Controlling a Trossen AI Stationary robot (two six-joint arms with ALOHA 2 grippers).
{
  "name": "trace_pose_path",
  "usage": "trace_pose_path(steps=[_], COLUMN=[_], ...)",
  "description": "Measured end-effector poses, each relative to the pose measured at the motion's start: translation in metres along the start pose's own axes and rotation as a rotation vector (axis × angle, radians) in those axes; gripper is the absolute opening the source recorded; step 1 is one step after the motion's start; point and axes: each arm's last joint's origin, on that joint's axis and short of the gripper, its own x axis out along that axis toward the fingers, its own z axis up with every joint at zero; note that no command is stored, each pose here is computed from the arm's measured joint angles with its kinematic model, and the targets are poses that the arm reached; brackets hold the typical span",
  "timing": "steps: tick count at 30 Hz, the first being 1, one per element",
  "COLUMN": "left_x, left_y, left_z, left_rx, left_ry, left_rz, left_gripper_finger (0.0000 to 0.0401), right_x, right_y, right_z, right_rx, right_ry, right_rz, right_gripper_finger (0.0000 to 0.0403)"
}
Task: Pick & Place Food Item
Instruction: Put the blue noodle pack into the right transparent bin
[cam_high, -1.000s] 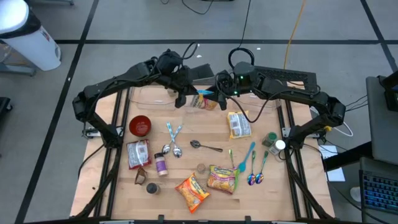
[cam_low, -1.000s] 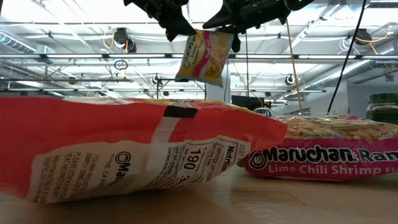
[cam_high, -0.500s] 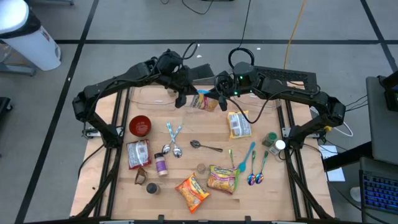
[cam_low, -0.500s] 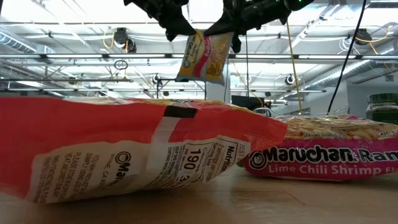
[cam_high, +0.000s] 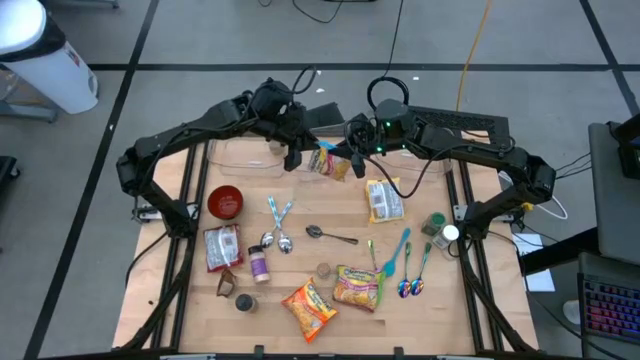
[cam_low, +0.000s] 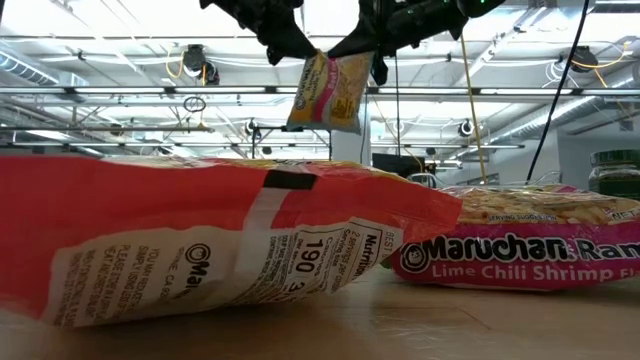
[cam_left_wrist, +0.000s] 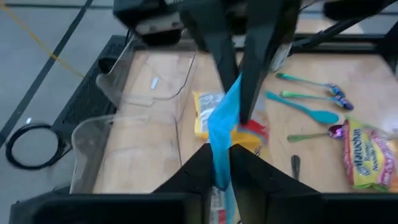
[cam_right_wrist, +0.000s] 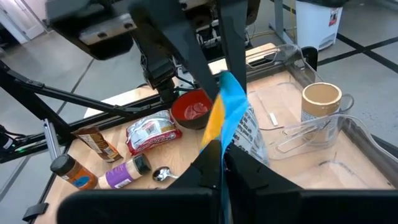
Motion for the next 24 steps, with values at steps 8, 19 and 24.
trace_pose_path(steps=[8, 19, 24], left_x=[-0.031, -0.101, -0.124], left_y=[-0.002, 0.001, 0.001], left_z=[0.019, 0.037, 0.037], left_rx=[0.045, 0.031, 0.005], left_ry=[-0.175, -0.377, -0.400], left_rz=[0.030, 0.386, 0.523], left_gripper_finger=[0.0120, 0.0165, 0.0159], right_x=[-0.002, -0.030, -0.059], right_y=[-0.004, -0.009, -0.004], right_z=[0.002, 0.022, 0.031], right_rx=[0.005, 0.024, 0.031], right_ry=[-0.015, -0.147, -0.211], right_rz=[-0.013, -0.064, -0.255], right_gripper_finger=[0.0000, 0.0000, 0.0000])
